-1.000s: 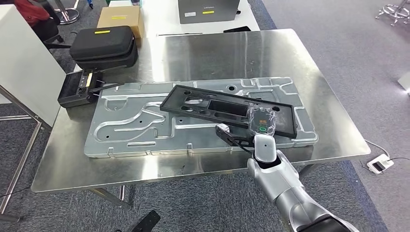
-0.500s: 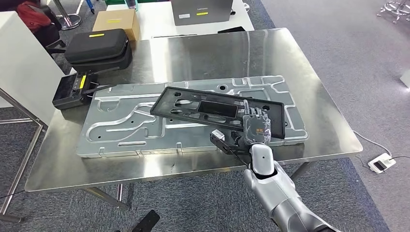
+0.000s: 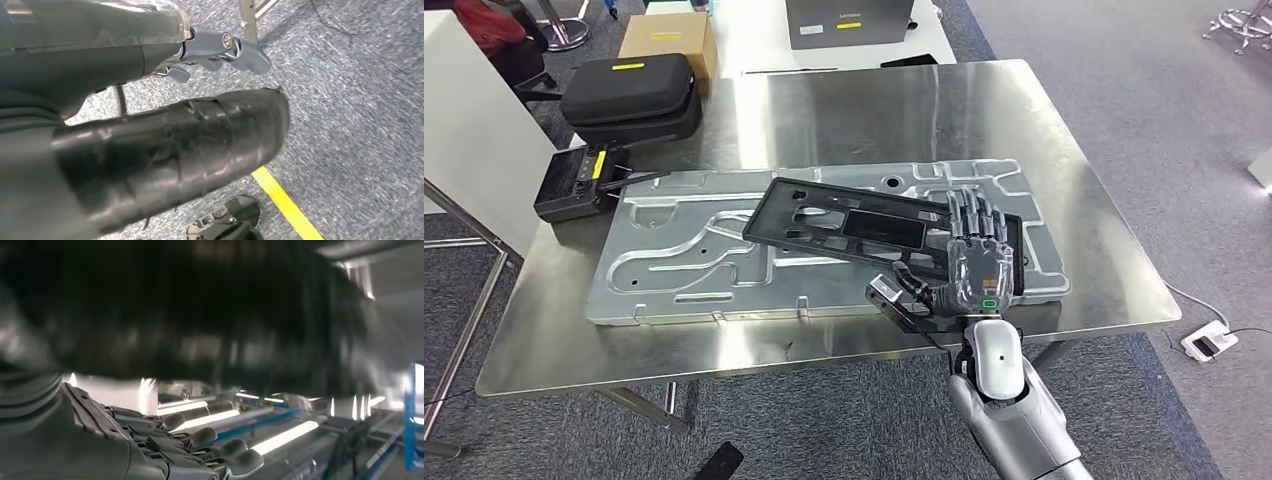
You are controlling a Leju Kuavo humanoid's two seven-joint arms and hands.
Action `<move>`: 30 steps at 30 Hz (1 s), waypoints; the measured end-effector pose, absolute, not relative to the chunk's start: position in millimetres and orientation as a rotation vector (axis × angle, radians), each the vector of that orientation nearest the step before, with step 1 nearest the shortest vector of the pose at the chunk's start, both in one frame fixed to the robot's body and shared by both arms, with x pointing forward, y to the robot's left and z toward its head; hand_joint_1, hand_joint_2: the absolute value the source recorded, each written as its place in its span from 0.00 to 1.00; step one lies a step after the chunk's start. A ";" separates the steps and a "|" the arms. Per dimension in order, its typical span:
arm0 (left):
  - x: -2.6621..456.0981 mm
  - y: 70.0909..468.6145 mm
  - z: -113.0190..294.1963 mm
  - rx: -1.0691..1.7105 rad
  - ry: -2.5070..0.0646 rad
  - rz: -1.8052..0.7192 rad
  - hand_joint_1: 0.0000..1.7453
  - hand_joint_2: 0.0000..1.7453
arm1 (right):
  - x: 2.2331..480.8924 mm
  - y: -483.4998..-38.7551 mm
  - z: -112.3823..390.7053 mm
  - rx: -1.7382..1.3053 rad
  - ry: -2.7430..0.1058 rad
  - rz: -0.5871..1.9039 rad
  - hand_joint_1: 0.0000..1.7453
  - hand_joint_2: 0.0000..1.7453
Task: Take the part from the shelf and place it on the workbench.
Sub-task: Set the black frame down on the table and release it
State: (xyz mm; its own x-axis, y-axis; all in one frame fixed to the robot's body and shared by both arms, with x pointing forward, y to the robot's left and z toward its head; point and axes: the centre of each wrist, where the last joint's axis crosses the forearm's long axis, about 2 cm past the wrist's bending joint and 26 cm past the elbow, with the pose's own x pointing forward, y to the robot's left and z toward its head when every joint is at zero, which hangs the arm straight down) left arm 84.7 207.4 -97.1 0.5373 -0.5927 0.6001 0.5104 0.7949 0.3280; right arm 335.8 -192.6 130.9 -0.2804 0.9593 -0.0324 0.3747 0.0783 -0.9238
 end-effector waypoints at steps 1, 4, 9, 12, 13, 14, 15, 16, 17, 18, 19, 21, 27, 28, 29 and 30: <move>84.6 207.4 -97.1 0.119 -0.760 -0.654 0.00 0.00 | 335.3 -195.9 133.1 -1.334 -1.732 1.205 0.00 0.00; 83.1 207.9 -97.4 0.126 -0.762 -0.639 0.00 0.00 | 334.2 -214.1 138.2 -1.316 -1.683 1.308 0.00 0.00; 77.5 210.1 -98.7 0.135 -0.759 -0.616 0.00 0.00 | 333.2 -246.9 152.8 -1.312 -1.666 1.369 0.00 0.00; 75.9 210.8 -99.0 0.150 -0.763 -0.598 0.00 0.00 | 322.3 -254.4 162.7 -1.317 -1.795 1.269 0.00 0.00; 74.6 211.1 -99.2 0.158 -0.761 -0.592 0.00 0.00 | 313.8 -253.2 163.8 -1.310 -1.880 1.194 0.00 0.00; 72.8 211.6 -99.5 0.168 -0.757 -0.587 0.00 0.00 | 303.8 -251.0 164.5 -1.300 -1.976 1.103 0.00 0.00; 71.0 211.9 -99.8 0.181 -0.752 -0.583 0.00 0.00 | 293.5 -247.3 165.9 -1.280 -2.073 1.006 0.00 0.00; 69.9 212.2 -99.9 0.195 -0.747 -0.580 0.00 0.00 | 283.7 -242.2 167.9 -1.249 -2.161 0.917 0.00 0.00; 69.4 212.6 -99.9 0.211 -0.743 -0.578 0.00 0.00 | 274.4 -236.6 170.4 -1.207 -2.235 0.835 0.00 0.00; 69.1 212.8 -99.9 0.226 -0.740 -0.576 0.00 0.00 | 265.8 -231.4 172.0 -1.157 -2.290 0.763 0.00 0.00; 68.9 213.0 -99.8 0.238 -0.737 -0.575 0.00 0.00 | 258.3 -227.5 172.6 -1.111 -2.326 0.700 0.00 0.00; 67.3 213.1 -100.0 0.253 -0.730 -0.571 0.00 0.00 | 246.5 -222.3 172.1 -1.043 -2.353 0.588 0.00 0.00; 66.1 213.3 -99.9 0.283 -0.725 -0.558 0.00 0.00 | 230.2 -218.7 169.2 -0.929 -2.345 0.343 0.00 0.00; 65.4 213.2 -100.0 0.287 -0.723 -0.556 0.00 0.00 | 227.6 -218.5 167.7 -0.903 -2.342 0.303 0.00 0.00; 64.4 213.0 -100.1 0.290 -0.721 -0.555 0.00 0.00 | 224.9 -218.6 166.2 -0.878 -2.341 0.261 0.00 0.00; 63.5 212.6 -100.1 0.292 -0.720 -0.552 0.00 0.00 | 222.2 -219.0 165.0 -0.858 -2.339 0.221 0.00 0.00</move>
